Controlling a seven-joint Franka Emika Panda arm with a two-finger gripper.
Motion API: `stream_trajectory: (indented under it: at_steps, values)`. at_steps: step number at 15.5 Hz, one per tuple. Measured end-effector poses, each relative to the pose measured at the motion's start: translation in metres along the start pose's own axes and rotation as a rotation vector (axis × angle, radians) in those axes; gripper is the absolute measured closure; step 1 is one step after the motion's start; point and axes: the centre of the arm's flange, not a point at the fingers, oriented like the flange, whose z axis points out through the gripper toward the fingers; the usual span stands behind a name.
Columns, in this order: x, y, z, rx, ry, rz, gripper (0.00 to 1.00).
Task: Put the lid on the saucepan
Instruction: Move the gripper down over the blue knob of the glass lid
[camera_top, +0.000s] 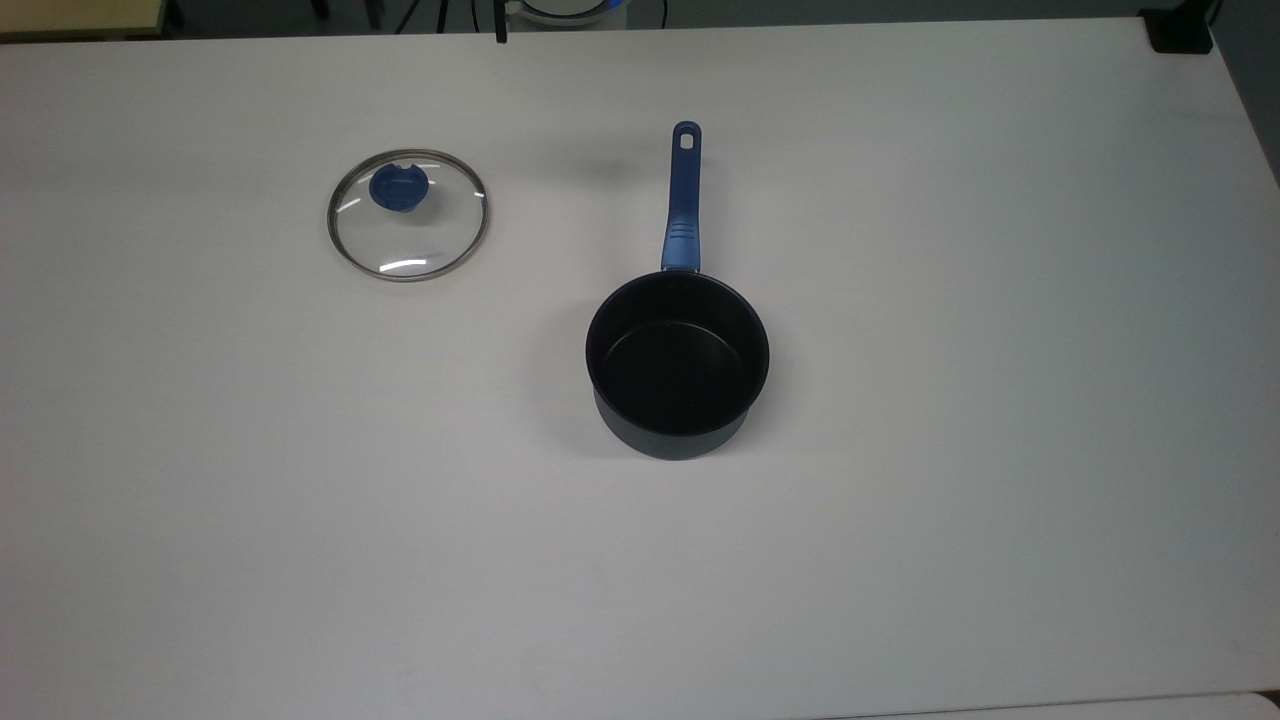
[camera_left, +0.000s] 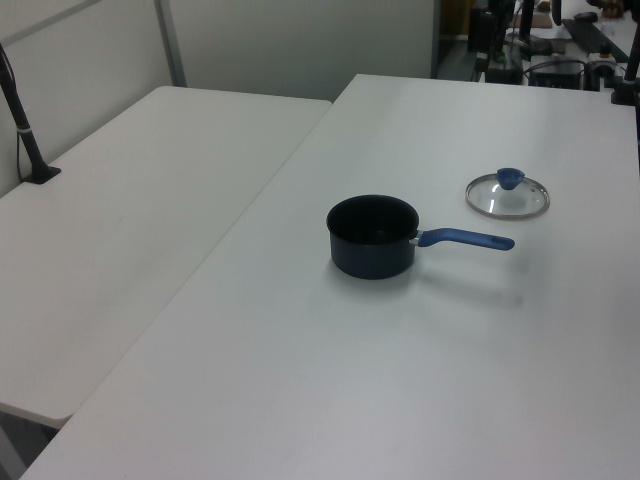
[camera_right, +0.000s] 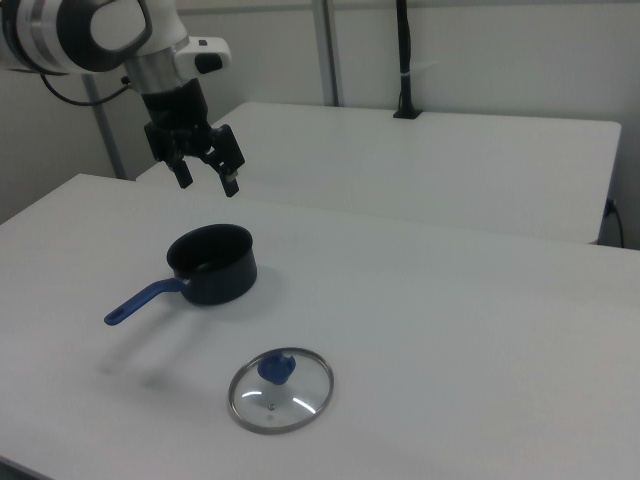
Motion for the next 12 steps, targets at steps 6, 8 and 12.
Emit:
stream_trajectory:
  at_steps: [6, 8, 12]
  values:
    - [0.000, 0.006, 0.001, 0.000, -0.001, -0.028, 0.00]
    - [-0.001, 0.019, 0.007, 0.001, -0.015, -0.089, 0.00]
    - [-0.010, 0.039, 0.052, -0.031, -0.142, -0.113, 0.00]
